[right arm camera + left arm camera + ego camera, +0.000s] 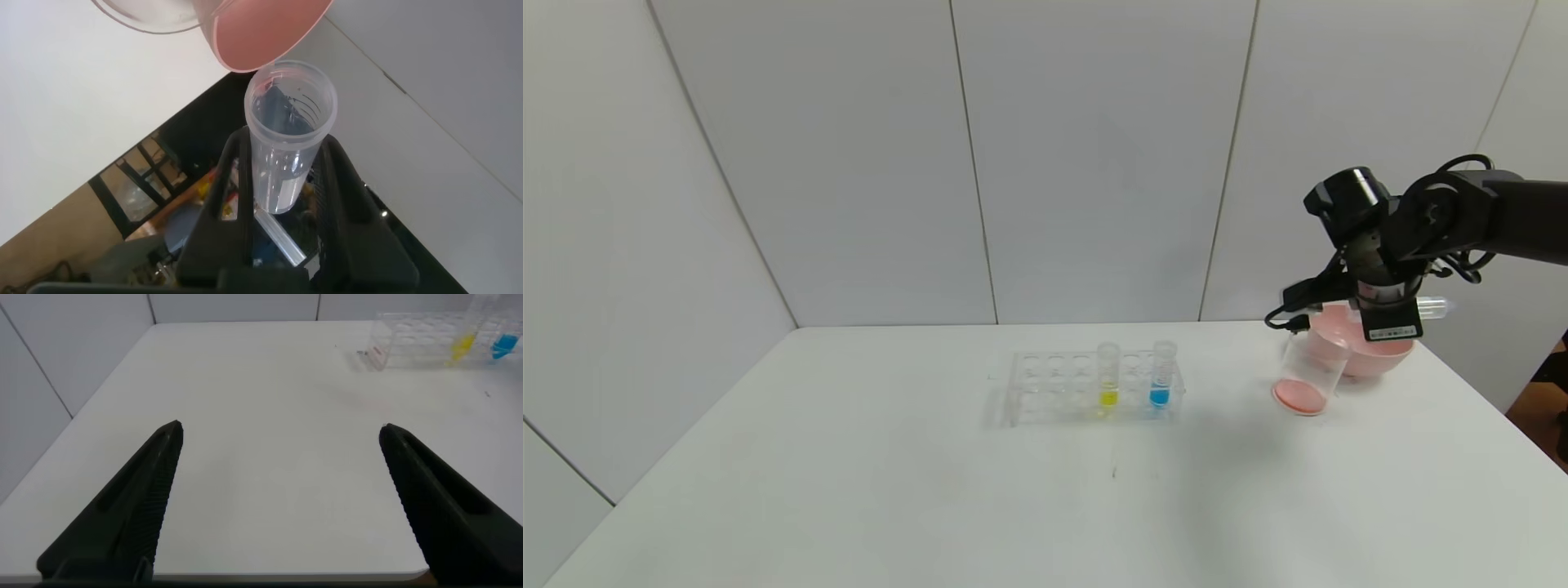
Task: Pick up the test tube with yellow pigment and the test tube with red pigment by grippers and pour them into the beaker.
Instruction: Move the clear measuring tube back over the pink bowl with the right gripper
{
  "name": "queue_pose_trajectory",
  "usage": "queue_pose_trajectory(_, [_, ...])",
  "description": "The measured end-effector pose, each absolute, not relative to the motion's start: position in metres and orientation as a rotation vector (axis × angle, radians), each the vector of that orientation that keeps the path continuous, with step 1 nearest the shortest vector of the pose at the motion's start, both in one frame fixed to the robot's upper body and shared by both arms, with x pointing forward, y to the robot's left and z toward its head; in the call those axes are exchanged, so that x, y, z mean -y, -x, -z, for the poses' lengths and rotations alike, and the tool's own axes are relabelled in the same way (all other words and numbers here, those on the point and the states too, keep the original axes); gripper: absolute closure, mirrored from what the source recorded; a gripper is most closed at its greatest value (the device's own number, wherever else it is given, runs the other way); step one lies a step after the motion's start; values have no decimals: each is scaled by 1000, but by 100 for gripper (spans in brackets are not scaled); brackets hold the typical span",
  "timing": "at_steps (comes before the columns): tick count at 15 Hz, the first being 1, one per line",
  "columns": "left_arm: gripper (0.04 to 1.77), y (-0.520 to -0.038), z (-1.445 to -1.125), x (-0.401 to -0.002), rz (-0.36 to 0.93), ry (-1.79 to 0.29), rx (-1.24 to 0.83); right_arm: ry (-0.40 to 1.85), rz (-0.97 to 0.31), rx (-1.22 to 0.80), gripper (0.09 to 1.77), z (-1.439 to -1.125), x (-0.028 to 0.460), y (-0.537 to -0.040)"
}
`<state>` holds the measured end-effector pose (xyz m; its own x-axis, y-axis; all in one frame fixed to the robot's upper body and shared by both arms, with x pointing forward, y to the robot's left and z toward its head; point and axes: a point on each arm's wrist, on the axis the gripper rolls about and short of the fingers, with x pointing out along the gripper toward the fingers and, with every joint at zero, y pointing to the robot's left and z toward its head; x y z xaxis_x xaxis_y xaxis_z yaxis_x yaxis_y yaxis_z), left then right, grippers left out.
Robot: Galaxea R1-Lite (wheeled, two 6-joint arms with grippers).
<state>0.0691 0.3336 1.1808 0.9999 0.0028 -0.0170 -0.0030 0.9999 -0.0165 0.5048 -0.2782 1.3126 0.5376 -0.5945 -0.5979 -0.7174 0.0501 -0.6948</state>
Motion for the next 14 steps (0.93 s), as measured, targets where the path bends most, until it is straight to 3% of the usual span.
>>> queue_pose_trajectory(9, [9, -69, -1181, -334, -3, 17, -17, 1619, -122, -1106, 136, -1318, 274, -503])
queue_pose_trajectory(14, [9, -69, -1181, -334, -3, 17, -17, 1265, -177, -933, 136, -1330, 285, -502])
